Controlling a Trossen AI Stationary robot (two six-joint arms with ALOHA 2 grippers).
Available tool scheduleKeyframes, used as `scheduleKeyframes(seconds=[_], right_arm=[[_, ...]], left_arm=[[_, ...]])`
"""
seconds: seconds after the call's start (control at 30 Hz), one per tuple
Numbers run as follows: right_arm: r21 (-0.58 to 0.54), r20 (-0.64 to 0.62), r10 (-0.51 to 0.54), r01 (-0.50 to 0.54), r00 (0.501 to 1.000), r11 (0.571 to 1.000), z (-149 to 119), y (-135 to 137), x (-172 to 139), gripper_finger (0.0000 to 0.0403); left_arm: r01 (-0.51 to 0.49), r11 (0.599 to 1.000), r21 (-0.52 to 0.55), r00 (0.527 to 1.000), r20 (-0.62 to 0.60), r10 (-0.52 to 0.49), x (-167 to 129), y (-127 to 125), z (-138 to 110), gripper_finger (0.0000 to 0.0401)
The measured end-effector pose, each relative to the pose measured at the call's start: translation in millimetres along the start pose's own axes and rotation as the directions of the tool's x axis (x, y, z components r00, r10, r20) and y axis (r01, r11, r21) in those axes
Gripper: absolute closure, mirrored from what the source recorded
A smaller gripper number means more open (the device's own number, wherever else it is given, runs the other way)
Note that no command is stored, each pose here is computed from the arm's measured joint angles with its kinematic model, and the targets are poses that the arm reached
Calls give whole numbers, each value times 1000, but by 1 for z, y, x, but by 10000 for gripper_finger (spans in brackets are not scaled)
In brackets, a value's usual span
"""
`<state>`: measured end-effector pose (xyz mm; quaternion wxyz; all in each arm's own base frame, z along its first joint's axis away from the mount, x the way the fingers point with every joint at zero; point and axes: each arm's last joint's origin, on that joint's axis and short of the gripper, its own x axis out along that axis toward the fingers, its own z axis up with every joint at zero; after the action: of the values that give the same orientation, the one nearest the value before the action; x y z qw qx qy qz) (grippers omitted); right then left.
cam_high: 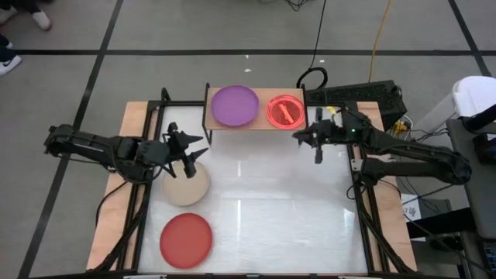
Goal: Place and stack plates onto a shelf
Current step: Stack the large brown plate on top of the other large purple plate on the shelf
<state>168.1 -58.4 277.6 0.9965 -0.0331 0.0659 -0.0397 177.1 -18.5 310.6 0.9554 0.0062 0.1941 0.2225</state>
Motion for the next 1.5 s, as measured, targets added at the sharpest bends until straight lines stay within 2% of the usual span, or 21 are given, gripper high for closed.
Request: scheduleKeyframes(seconds=[0.1, 0.37, 0.83, 1.1, 1.4, 1.5], right_arm=[[-26, -20, 37, -38, 999, 999, 8, 3, 15, 383], [-74, -75, 126, -131, 989, 989, 17, 14, 49, 382], [-193, -161, 151, -181, 975, 964, 20, 44, 96, 382], [-204, -200, 194, -235, 960, 950, 17, 57, 115, 381], [-220, -212, 221, -267, 952, 938, 8, 67, 127, 337], [-227, -217, 206, -255, 954, 940, 6, 69, 129, 319]], left_arm=[[6, 1000, -12, 999, 39, -5, 2, 0, -5, 197], [0, 1000, -21, 999, 34, 1, 2, 1, -12, 197], [-15, 1000, -1, 999, 35, 15, 3, 3, -12, 197], [-55, 998, -2, 998, 23, 55, 7, 10, -12, 197], [-44, 999, -10, 999, 5, 44, 8, 10, -15, 197], [-47, 999, -7, 999, -17, 47, 11, 9, -23, 197]])
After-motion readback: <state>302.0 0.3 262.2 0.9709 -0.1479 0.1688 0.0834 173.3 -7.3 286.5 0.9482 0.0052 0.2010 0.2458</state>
